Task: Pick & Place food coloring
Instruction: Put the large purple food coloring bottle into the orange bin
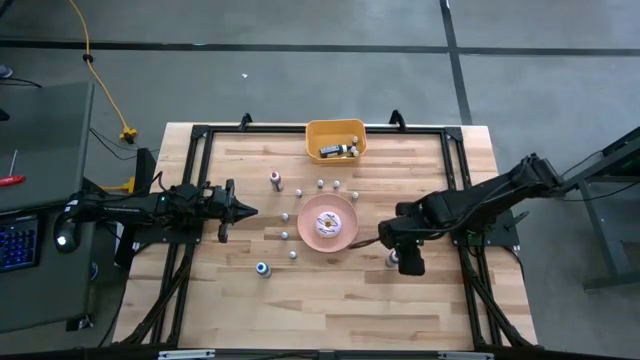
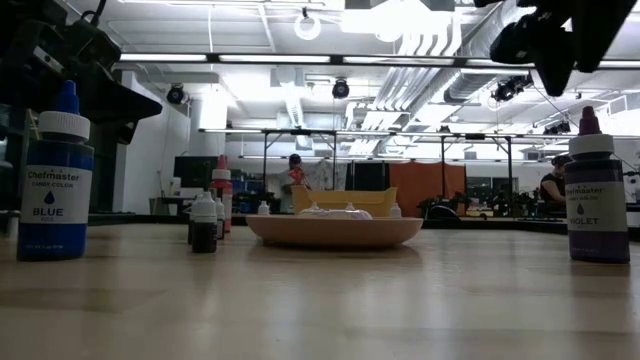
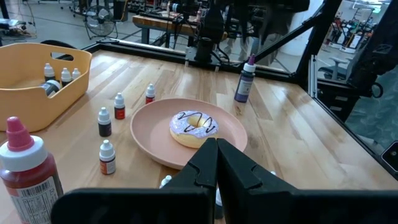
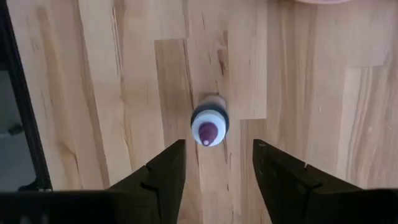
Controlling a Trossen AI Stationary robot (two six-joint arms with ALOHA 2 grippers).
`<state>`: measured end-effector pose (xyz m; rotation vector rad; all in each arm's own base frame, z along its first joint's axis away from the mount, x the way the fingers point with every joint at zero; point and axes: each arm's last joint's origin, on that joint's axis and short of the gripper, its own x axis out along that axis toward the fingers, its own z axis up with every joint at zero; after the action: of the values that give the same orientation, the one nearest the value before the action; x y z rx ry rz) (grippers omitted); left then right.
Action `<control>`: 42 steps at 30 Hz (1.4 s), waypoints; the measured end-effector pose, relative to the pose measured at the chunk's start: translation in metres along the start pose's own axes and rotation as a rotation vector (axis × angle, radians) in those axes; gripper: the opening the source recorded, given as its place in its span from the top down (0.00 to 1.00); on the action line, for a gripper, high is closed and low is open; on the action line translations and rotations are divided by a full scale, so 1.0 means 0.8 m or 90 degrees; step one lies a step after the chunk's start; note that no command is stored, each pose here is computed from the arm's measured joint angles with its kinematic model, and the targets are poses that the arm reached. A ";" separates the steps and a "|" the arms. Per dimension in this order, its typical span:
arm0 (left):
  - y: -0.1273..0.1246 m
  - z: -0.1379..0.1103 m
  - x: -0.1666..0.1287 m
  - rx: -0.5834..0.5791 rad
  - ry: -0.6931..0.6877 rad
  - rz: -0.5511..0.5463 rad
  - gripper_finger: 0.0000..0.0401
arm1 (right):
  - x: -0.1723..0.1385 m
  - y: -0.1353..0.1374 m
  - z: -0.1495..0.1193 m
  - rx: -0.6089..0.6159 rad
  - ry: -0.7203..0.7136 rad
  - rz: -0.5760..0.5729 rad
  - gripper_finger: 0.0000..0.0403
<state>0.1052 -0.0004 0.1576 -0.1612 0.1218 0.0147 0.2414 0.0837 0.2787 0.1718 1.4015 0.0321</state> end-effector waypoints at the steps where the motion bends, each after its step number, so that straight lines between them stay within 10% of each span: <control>1: 0.000 0.000 0.000 0.000 0.000 0.000 1.00 | 0.002 0.001 0.000 0.007 0.002 -0.004 0.54; 12: 0.000 0.000 0.000 0.000 0.000 0.000 1.00 | 0.026 0.013 0.010 0.096 -0.013 -0.006 0.36; 42: 0.000 0.000 0.000 0.000 0.000 0.000 1.00 | 0.077 -0.011 -0.007 0.456 0.049 0.001 0.43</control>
<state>0.1052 -0.0004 0.1577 -0.1614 0.1213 0.0141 0.2453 0.0832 0.2164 0.7700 1.4403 -0.4718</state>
